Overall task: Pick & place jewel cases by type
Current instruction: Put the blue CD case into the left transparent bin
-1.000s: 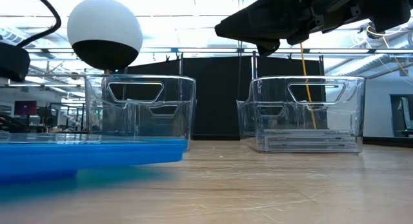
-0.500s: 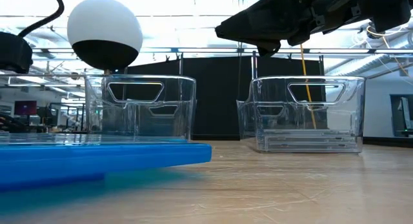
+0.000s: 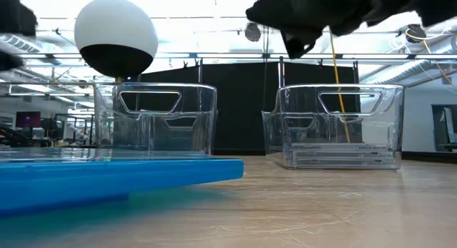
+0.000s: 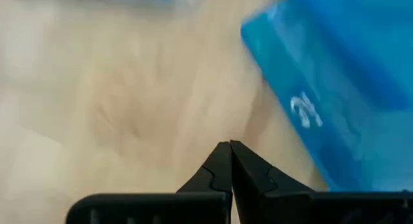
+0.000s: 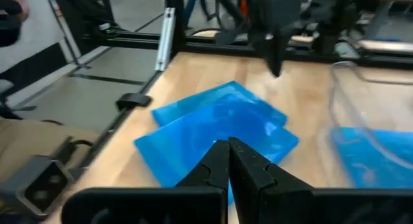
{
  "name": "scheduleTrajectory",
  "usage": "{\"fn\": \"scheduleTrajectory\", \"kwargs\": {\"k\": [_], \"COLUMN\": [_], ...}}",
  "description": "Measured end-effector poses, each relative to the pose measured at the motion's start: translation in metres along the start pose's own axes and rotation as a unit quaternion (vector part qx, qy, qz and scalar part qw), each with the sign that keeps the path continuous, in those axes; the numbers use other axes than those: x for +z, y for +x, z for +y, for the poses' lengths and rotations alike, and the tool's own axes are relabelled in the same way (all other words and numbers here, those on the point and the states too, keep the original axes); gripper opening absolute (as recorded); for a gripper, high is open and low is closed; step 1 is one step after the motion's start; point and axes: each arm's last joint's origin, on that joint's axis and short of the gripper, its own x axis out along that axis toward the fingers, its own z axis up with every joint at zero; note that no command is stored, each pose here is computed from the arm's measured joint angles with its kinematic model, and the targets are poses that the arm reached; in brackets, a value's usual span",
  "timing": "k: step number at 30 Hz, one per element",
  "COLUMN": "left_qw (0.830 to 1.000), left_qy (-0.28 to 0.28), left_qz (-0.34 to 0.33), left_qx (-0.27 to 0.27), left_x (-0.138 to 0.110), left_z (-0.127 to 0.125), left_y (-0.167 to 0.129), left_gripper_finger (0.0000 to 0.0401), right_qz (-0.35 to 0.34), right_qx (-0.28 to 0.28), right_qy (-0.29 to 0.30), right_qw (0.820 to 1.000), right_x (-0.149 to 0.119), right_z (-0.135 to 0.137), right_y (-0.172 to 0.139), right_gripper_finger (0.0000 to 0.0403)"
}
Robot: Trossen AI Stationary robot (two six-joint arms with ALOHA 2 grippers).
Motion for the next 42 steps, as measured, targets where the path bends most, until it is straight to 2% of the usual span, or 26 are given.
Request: {"fn": "scheduleTrajectory", "kwargs": {"k": [5, 10, 13, 18, 22, 27, 31, 35, 39, 42], "left_qw": [0.992, 0.973, 0.963, 0.948, 0.934, 0.903, 0.875, 0.858, 0.84, 0.831], "left_qy": [0.058, 0.104, 0.139, 0.22, 0.29, 0.391, 0.45, 0.477, 0.508, 0.523], "left_qz": [-0.108, -0.178, -0.199, -0.208, -0.19, -0.171, -0.178, -0.19, -0.188, -0.189], "left_qx": [-0.019, -0.099, -0.121, -0.097, -0.081, -0.054, -0.018, -0.009, -0.005, -0.002], "left_x": [0.01, 0.02, 0.023, 0.022, 0.018, 0.013, 0.012, 0.013, 0.011, 0.011], "left_z": [-0.019, -0.043, -0.05, -0.053, -0.057, -0.064, -0.066, -0.068, -0.068, -0.068], "left_y": [-0.025, -0.041, -0.042, -0.037, -0.028, -0.013, -0.006, -0.006, -0.007, -0.007], "left_gripper_finger": [0.0005, 0.0005, 0.0005, 0.001, 0.0041, 0.0108, 0.0146, 0.0152, 0.0145, 0.0137], "right_qz": [0.029, 0.062, 0.062, 0.088, 0.133, 0.161, 0.16, 0.149, 0.136, 0.145], "right_qx": [0.011, -0.01, -0.012, -0.004, -0.014, -0.036, -0.022, -0.009, -0.063, -0.082], "right_qy": [0.015, 0.025, 0.067, 0.165, 0.228, 0.302, 0.392, 0.457, 0.508, 0.528], "right_qw": [0.999, 0.998, 0.996, 0.982, 0.964, 0.939, 0.906, 0.877, 0.848, 0.833], "right_x": [0.018, 0.033, 0.035, 0.03, 0.022, 0.015, 0.008, -0.008, -0.024, -0.033], "right_z": [0.021, 0.04, 0.043, 0.043, 0.042, 0.039, 0.035, 0.037, 0.041, 0.043], "right_y": [0.002, 0.003, 0.002, 0.001, 0.0, -0.001, 0.013, 0.029, 0.035, 0.036], "right_gripper_finger": [0.0, 0.0, 0.0, 0.0012, 0.0068, 0.0176, 0.0245, 0.0265, 0.0258, 0.0249]}}
